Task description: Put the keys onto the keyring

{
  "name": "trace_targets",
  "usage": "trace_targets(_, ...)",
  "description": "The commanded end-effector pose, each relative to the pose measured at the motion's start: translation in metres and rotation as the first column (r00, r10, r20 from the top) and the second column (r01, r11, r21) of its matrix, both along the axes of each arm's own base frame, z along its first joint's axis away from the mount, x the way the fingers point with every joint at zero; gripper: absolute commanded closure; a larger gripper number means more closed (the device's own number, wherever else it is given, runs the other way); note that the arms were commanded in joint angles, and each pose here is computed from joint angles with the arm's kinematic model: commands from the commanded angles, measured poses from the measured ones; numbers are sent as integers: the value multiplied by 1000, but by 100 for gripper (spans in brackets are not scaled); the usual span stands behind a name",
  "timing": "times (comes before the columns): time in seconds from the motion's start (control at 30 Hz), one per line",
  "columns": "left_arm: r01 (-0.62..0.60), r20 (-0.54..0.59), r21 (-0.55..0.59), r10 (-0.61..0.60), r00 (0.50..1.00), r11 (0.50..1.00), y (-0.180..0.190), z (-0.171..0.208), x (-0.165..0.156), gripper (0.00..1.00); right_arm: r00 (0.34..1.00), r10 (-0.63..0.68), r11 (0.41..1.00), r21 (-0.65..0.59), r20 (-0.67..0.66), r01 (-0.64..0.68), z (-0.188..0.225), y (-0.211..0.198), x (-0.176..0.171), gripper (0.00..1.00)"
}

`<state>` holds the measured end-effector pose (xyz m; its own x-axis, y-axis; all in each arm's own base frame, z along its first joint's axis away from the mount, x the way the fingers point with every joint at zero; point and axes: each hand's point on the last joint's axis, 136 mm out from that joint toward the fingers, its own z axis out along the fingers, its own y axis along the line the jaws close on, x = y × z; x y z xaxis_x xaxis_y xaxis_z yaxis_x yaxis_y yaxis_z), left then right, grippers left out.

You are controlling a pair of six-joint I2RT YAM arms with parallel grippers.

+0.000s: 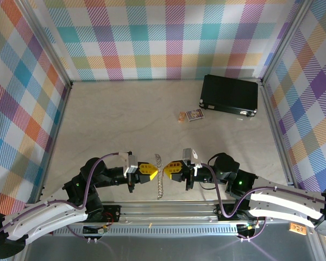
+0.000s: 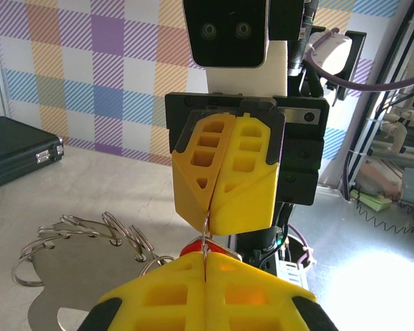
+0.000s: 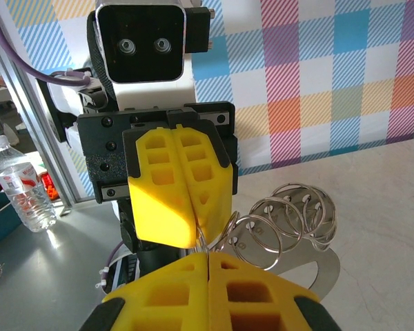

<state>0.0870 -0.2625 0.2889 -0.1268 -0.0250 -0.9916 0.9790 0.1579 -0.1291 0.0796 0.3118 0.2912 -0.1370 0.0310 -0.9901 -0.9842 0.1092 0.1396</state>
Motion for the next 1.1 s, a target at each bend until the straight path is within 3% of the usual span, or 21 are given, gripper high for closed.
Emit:
trace_targets(0.0, 21, 47, -51, -19, 999, 998, 2, 15, -6, 100, 1000, 13, 999, 40, 18, -14, 9, 1, -3, 100)
trace_targets(1.07, 19, 46, -52, -16, 999, 998, 2, 14, -5, 100, 1000, 1, 999, 38, 14, -1, 8, 1, -1, 100)
